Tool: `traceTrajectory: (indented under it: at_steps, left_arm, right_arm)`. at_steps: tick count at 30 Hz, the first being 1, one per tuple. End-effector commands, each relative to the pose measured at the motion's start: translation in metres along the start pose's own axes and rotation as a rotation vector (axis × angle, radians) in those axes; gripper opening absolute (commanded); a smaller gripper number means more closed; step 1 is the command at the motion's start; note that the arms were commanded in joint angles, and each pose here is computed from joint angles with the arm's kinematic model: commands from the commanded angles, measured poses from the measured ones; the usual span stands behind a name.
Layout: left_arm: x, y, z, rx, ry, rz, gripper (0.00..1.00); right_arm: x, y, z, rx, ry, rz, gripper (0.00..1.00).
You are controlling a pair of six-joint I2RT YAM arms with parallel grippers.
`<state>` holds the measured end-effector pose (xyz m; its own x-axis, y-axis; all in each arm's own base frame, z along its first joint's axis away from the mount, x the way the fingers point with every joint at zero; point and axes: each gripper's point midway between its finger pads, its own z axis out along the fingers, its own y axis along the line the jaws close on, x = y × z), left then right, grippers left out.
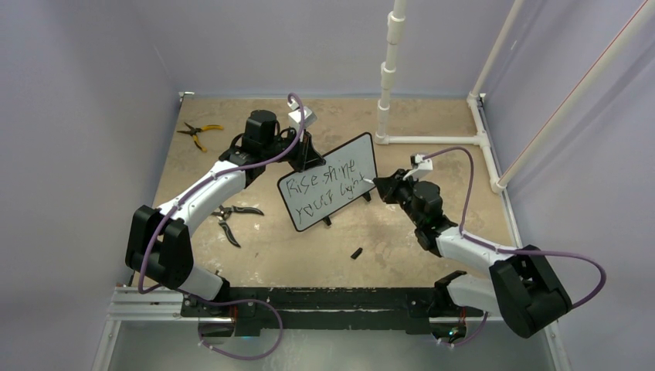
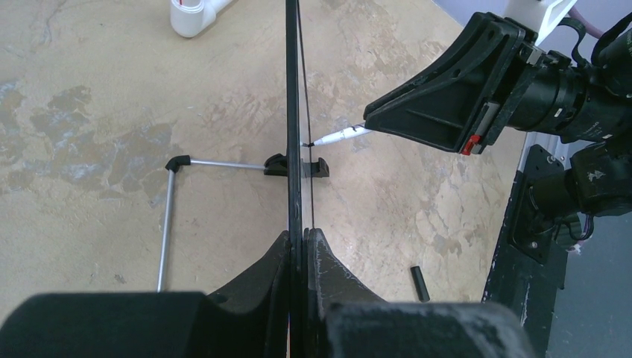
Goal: Write a sentence on the whiteboard
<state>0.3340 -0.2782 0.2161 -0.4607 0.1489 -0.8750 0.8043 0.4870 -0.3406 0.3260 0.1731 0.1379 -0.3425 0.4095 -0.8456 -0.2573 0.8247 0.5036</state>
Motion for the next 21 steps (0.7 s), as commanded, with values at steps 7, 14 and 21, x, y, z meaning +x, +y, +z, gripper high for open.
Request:
traceTrajectory:
  at_steps: [7, 14, 21]
  left_arm:
    - [-0.011, -0.02, -0.004, 0.07, -0.03, 0.04, 0.0]
    - [-0.01, -0.02, -0.004, 0.069, -0.03, 0.04, 0.0]
    - [-0.011, -0.021, -0.004, 0.071, -0.03, 0.038, 0.0]
  right_arm:
    - [0.007, -0.017, 0.002, 0.079, 0.009, 0.023, 0.0]
    - [0.0, -0.017, 0.003, 0.091, -0.013, 0.022, 0.0]
    - [-0.023, -0.01, 0.006, 0.084, -0.08, 0.011, 0.0]
